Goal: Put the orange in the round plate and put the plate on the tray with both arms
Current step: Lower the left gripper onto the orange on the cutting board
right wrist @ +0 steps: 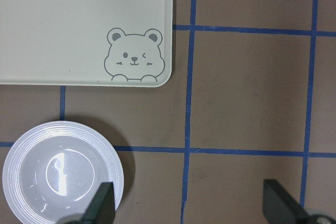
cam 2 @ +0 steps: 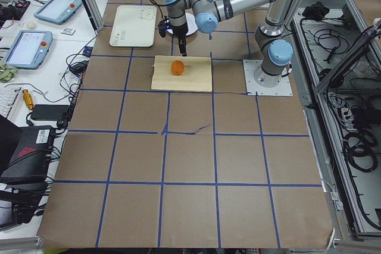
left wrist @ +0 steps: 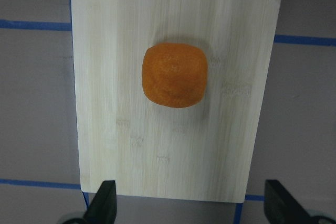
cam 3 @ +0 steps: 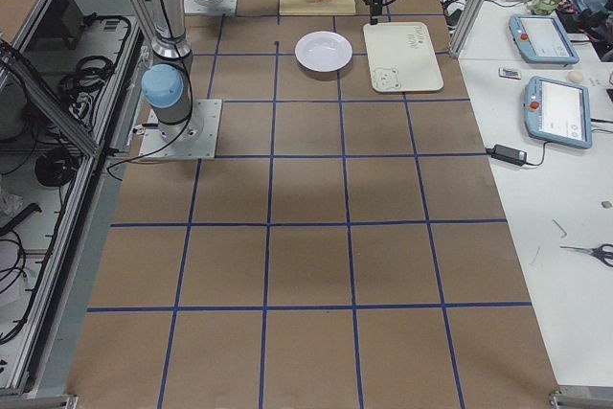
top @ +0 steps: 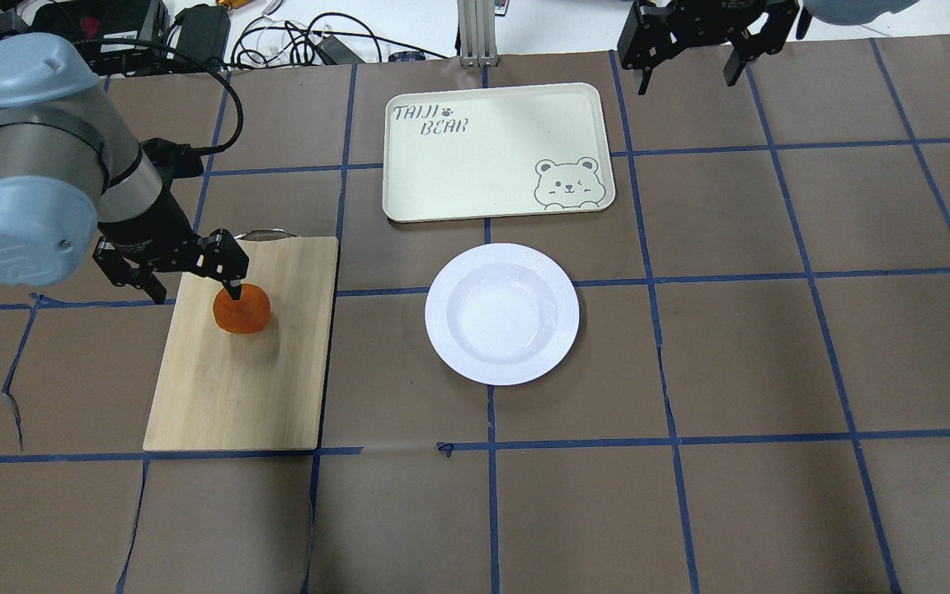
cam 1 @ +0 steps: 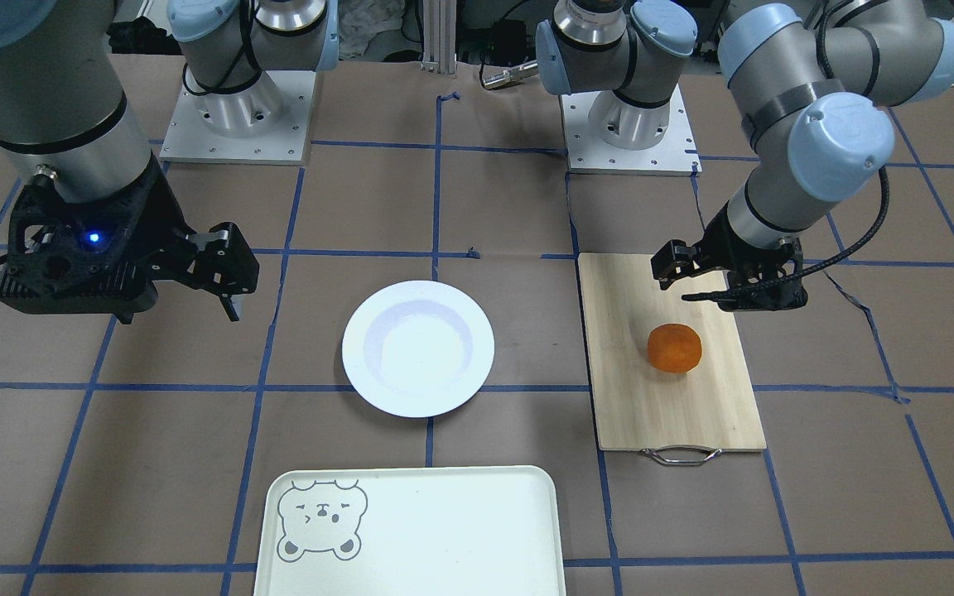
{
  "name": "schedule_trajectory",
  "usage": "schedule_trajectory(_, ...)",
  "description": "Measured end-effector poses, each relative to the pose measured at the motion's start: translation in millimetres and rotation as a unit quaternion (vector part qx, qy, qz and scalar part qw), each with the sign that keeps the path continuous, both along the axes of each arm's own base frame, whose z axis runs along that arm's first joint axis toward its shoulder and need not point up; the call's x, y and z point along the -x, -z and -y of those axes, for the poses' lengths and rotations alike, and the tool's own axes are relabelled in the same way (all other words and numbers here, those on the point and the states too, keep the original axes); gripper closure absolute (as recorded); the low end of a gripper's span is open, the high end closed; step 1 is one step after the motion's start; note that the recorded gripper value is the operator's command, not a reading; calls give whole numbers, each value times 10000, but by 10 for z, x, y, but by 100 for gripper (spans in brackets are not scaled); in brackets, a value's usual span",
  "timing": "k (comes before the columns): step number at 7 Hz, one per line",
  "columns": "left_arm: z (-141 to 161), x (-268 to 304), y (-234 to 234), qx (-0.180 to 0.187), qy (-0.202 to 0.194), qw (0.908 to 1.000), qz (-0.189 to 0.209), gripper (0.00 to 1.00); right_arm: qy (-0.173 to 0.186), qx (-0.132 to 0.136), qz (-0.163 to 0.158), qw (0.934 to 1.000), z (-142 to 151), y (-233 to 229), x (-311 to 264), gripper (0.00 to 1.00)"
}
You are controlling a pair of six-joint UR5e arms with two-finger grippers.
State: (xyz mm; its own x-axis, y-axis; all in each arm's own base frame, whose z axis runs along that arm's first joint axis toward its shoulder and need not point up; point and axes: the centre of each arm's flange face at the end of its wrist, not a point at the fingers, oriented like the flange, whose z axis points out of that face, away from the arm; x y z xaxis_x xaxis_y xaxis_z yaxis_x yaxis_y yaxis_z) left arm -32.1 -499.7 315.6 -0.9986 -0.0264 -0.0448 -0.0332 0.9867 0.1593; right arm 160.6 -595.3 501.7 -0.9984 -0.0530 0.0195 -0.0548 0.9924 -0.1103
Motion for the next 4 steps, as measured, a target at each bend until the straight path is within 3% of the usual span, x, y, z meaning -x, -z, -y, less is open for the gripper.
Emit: schedule_trajectory(4, 163, -74, 615, -89, 165, 9997, 154, 0, -40, -28, -5, 10000, -19, 0, -42, 0)
